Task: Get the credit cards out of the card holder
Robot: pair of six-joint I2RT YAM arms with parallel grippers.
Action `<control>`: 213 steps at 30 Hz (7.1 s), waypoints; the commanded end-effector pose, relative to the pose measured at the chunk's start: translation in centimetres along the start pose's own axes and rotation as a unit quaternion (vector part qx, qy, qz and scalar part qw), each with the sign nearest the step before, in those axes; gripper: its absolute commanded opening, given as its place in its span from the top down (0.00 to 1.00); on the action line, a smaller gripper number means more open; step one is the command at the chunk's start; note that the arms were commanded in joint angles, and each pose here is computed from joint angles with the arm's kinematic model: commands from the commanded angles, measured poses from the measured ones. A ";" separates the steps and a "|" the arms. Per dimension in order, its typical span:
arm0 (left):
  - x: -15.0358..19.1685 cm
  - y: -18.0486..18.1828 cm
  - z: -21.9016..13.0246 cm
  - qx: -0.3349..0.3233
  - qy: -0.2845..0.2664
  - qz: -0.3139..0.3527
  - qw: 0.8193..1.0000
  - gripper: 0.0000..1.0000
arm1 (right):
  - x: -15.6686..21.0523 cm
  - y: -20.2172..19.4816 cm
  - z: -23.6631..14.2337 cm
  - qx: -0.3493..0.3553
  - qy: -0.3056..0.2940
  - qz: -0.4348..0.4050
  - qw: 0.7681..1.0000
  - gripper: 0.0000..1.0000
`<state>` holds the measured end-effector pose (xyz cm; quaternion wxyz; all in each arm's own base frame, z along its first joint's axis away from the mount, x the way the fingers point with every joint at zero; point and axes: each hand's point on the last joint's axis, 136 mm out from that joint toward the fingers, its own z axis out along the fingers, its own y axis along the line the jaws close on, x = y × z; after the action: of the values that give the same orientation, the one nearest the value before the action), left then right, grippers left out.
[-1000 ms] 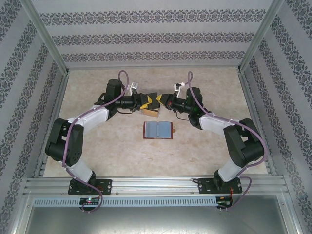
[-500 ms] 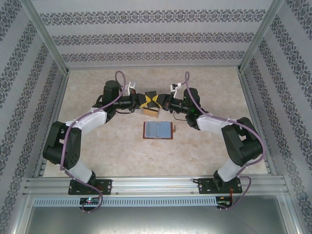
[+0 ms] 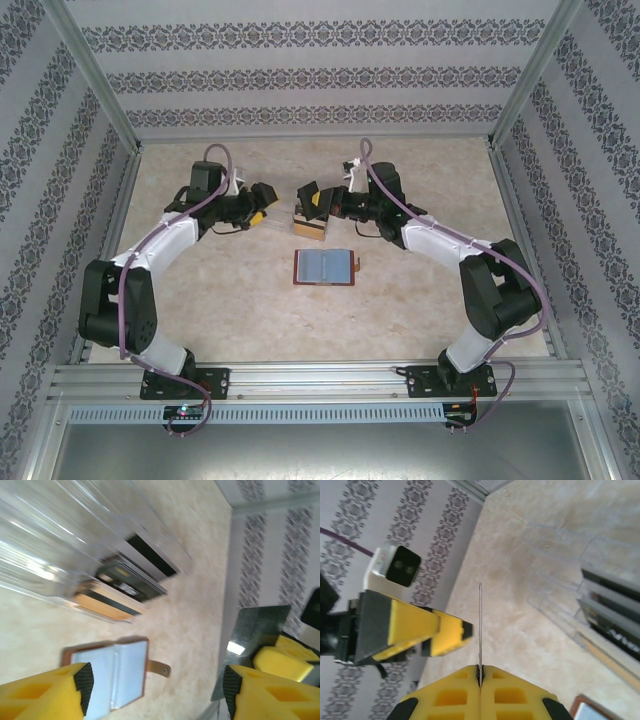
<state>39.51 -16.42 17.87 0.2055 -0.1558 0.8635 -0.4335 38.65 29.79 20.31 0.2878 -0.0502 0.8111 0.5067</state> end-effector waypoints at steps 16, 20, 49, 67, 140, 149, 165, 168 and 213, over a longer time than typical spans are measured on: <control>-2.0 5.1 -6.2 -0.171 -0.040 0.044 0.983 0.01 | 1.4 -2.2 3.7 0.171 0.122 -0.410 0.887 1.00; -2.3 5.2 -6.4 -0.167 -0.047 0.040 0.984 0.01 | 1.3 -2.4 4.3 0.186 0.147 -0.482 0.843 1.00; -2.3 7.0 -5.2 -0.170 -0.019 0.014 0.985 0.00 | 0.9 -7.5 5.7 0.187 0.236 -0.565 0.768 1.00; -2.0 7.3 -4.5 -0.162 -0.008 0.006 0.987 0.00 | 1.9 -9.2 6.2 0.175 0.265 -0.549 0.773 0.98; 7.5 5.5 2.7 -0.067 0.089 -0.003 0.994 0.10 | 16.9 -12.5 0.0 0.460 0.152 -0.022 0.874 0.38; 10.8 4.9 6.5 -0.056 0.148 0.000 0.987 0.38 | 18.9 -15.0 -2.0 0.491 0.174 -0.007 0.853 0.51; 13.1 4.9 9.8 -0.056 0.192 0.008 0.980 0.62 | 18.8 -13.9 -1.3 0.443 0.158 0.012 0.883 0.64; 13.3 4.8 10.1 -0.053 0.196 0.009 0.979 0.63 | 18.5 -13.6 -1.2 0.433 0.153 0.016 0.888 0.67; 11.6 0.5 11.2 -0.006 0.182 0.015 0.983 0.64 | 12.0 -7.1 -4.2 0.365 0.030 -0.028 0.930 0.55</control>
<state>34.23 -31.52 7.10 0.0127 -0.0599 0.8838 -0.4637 29.41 23.61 9.90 0.2924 0.0467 0.9424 0.1557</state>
